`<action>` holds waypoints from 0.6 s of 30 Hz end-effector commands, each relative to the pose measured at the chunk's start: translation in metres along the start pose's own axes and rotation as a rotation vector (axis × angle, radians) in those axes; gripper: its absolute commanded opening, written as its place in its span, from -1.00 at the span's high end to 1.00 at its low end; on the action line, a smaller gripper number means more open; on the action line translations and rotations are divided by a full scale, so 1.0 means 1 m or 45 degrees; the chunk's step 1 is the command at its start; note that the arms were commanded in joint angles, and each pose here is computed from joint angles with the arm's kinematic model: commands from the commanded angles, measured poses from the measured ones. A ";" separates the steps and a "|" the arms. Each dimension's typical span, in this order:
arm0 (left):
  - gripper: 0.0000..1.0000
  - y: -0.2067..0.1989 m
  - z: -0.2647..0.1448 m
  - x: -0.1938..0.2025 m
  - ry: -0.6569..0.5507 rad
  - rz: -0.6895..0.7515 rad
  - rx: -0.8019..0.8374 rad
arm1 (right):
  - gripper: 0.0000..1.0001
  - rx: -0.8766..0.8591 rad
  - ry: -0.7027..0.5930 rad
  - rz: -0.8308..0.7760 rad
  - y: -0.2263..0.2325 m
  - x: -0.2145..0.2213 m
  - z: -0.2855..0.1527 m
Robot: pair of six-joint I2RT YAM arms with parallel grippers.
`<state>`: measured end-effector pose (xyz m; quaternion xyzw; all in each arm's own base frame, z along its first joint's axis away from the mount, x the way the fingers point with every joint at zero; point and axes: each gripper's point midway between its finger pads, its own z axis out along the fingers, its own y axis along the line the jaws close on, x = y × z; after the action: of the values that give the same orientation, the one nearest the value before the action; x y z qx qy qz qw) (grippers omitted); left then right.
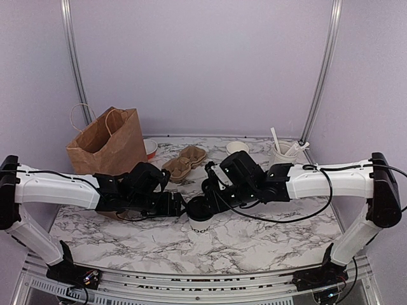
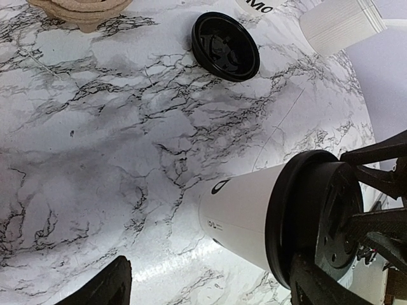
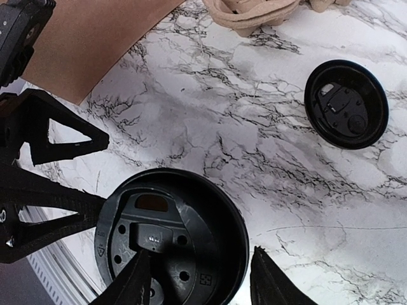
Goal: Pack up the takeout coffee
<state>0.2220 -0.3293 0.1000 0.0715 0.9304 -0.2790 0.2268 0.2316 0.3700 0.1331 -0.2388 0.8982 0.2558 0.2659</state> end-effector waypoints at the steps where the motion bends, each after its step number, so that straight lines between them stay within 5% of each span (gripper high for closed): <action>1: -0.71 0.055 0.013 0.051 0.229 0.053 -0.241 | -0.02 0.049 0.067 0.006 -0.008 0.018 0.001; 18: -0.71 -0.018 -0.012 -0.021 0.073 0.182 -0.104 | -0.10 0.072 -0.121 0.103 -0.001 -0.028 -0.028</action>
<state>0.2334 -0.3403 0.1209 0.1191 0.9373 -0.2374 0.2255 0.2378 0.3597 0.1383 -0.2015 0.9096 0.2384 0.2742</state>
